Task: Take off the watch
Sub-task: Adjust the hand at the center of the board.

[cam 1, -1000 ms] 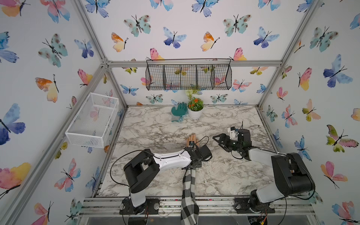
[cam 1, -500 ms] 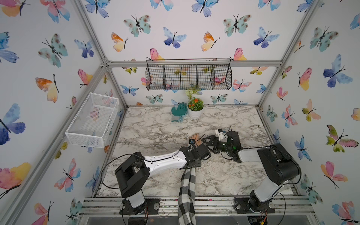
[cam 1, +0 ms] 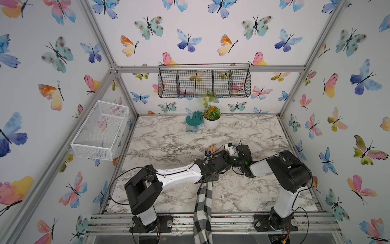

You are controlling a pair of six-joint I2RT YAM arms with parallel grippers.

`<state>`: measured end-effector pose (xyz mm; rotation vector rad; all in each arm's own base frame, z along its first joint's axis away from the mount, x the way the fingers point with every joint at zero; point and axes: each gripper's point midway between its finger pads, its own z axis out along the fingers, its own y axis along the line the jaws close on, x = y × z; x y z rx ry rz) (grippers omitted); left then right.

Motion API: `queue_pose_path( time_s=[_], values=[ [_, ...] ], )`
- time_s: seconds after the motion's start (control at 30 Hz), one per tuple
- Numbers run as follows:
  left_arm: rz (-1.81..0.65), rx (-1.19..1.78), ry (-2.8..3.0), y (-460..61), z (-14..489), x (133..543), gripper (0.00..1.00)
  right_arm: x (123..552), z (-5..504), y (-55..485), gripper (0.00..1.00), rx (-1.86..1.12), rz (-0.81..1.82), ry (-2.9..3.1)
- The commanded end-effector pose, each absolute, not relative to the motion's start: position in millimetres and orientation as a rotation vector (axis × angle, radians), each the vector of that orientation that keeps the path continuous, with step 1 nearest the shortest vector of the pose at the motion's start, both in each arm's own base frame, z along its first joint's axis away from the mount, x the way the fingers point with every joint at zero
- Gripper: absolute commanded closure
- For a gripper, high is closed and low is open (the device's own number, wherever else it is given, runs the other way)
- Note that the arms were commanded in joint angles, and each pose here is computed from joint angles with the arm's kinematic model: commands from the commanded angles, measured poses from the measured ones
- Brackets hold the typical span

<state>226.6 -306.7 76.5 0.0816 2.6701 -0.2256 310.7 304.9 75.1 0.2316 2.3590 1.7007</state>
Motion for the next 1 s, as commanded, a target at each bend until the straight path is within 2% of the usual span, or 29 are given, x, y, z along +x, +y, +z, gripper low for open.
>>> queue_pose_path(
  time_s=[0.0,0.23,0.47,0.53,0.7,0.83,0.97],
  values=[
    [-0.306,0.076,2.606,-316,96,235,0.85,319,86,314,0.32,0.21,1.739,2.305],
    [-0.332,0.082,2.596,-320,98,235,0.85,322,86,319,0.44,0.208,1.756,2.304],
    [-0.355,0.089,2.582,-320,103,235,0.83,323,87,321,0.67,0.206,1.759,2.296],
    [-0.361,0.095,2.573,-320,106,235,0.77,323,88,319,0.69,0.215,1.749,2.292],
    [-0.388,0.07,2.541,-314,117,236,0.42,325,87,310,0.73,0.24,1.635,2.315],
    [-0.42,0.026,2.5,-302,131,238,0.27,332,86,297,0.74,0.247,1.457,2.356],
    [-0.455,-0.033,2.469,-287,143,242,0.19,337,89,289,0.76,0.232,1.332,2.381]
  ],
)
